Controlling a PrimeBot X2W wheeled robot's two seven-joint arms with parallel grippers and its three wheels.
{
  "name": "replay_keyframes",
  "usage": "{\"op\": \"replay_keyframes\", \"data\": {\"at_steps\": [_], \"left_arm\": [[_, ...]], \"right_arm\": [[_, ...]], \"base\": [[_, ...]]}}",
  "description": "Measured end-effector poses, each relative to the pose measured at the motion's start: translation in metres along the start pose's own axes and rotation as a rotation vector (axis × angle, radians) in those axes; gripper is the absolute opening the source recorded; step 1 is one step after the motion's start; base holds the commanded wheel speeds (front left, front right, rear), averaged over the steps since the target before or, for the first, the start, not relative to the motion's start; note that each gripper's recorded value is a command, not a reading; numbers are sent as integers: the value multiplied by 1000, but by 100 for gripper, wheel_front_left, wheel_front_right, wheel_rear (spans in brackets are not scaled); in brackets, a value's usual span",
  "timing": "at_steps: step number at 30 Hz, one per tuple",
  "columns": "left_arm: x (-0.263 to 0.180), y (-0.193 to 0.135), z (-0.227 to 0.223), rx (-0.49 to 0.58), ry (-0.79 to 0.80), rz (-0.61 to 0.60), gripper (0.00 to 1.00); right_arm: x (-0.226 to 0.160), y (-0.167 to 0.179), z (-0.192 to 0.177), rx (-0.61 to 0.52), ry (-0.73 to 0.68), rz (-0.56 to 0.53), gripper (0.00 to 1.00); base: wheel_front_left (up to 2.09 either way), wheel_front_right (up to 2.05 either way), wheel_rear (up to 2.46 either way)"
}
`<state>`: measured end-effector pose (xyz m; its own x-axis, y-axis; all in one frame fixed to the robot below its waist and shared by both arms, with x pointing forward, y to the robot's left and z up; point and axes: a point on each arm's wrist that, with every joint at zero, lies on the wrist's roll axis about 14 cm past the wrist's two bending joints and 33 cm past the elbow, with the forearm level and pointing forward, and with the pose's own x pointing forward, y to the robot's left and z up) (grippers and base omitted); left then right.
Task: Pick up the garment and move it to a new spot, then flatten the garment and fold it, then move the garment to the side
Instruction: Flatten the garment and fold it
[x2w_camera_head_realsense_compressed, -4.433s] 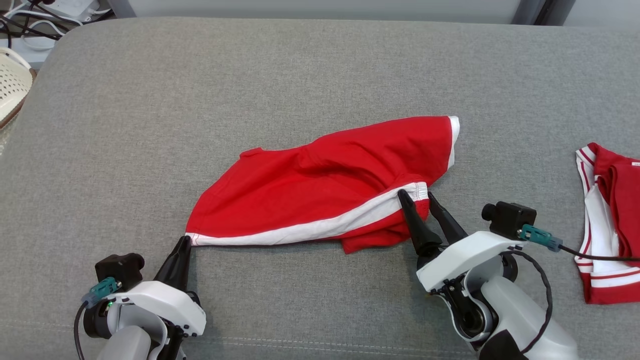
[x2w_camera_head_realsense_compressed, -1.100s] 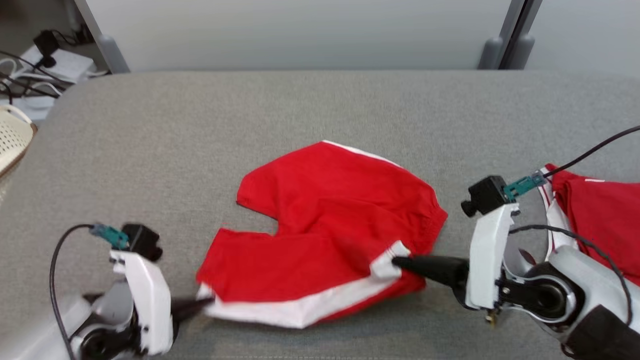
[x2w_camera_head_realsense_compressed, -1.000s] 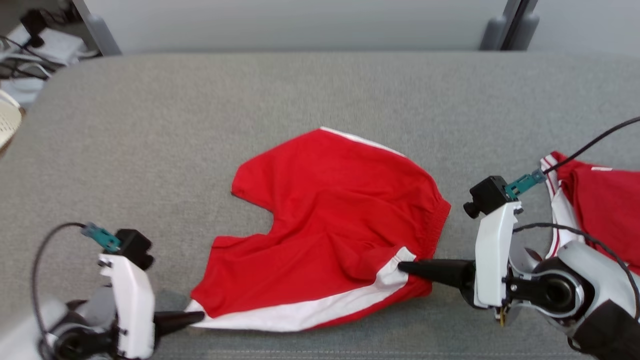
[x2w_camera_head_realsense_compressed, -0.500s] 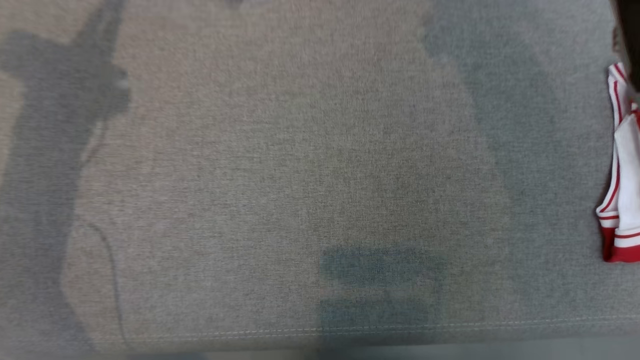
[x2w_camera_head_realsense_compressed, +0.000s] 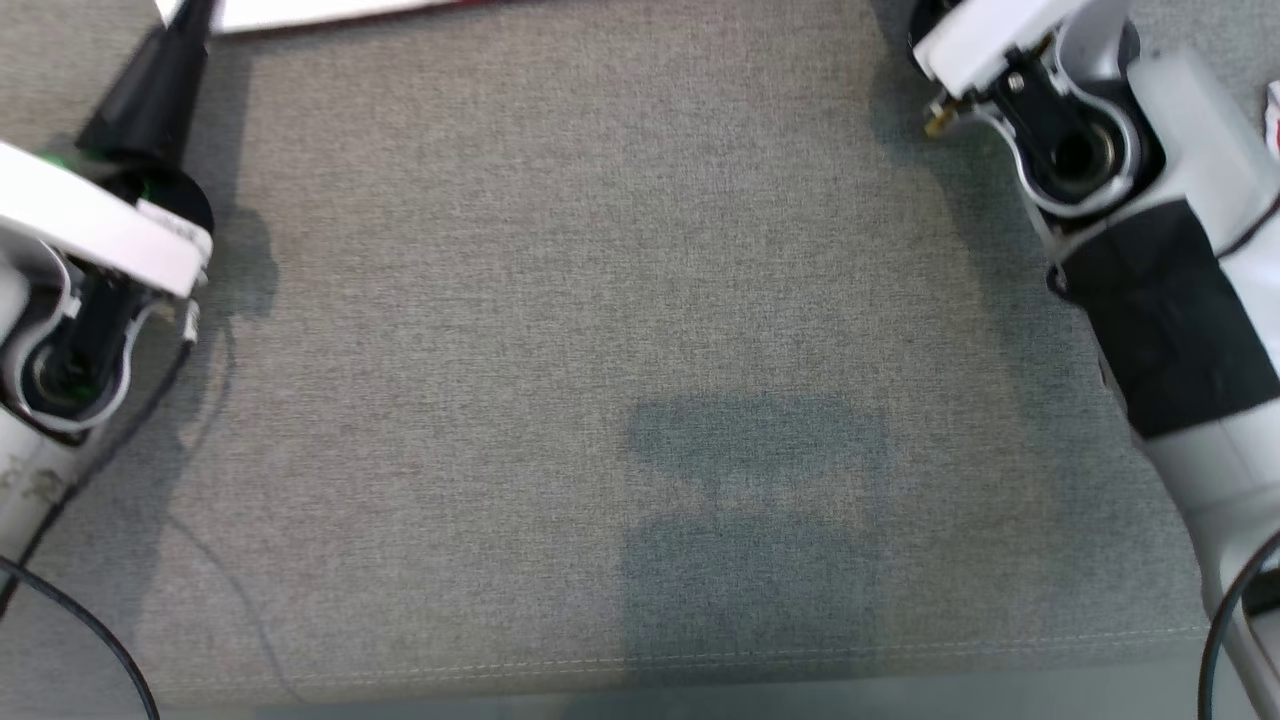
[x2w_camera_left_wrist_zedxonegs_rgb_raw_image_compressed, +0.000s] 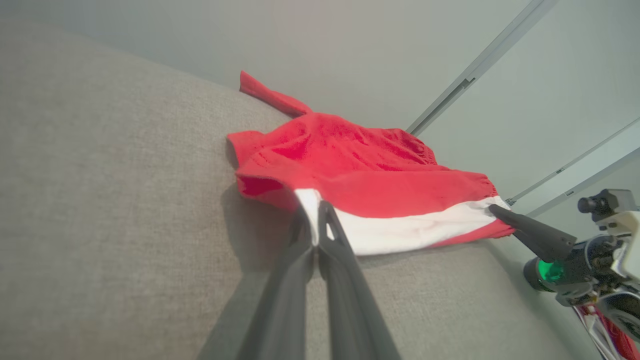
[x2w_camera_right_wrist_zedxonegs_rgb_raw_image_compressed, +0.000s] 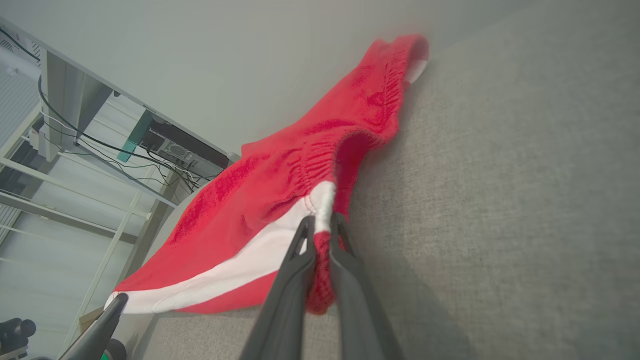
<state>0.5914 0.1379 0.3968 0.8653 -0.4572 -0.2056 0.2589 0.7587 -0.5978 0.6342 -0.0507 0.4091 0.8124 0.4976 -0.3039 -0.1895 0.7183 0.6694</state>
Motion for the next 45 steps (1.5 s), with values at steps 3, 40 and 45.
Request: {"op": "replay_keyframes", "data": {"at_steps": [3, 40, 45], "left_arm": [[-16, -4, -10, -44, 1, 17, 0], [-170, -73, -93, -166, 15, 125, 0], [-170, -68, -99, -167, 30, 139, 7]], "right_arm": [[-19, 0, -3, 20, -26, 11, 0], [-194, 45, -111, 189, 68, 27, 0], [-193, 39, -119, 182, 79, 7, 1]], "base": [[0, 0, 0], [0, 0, 0], [0, 0, 0]]}}
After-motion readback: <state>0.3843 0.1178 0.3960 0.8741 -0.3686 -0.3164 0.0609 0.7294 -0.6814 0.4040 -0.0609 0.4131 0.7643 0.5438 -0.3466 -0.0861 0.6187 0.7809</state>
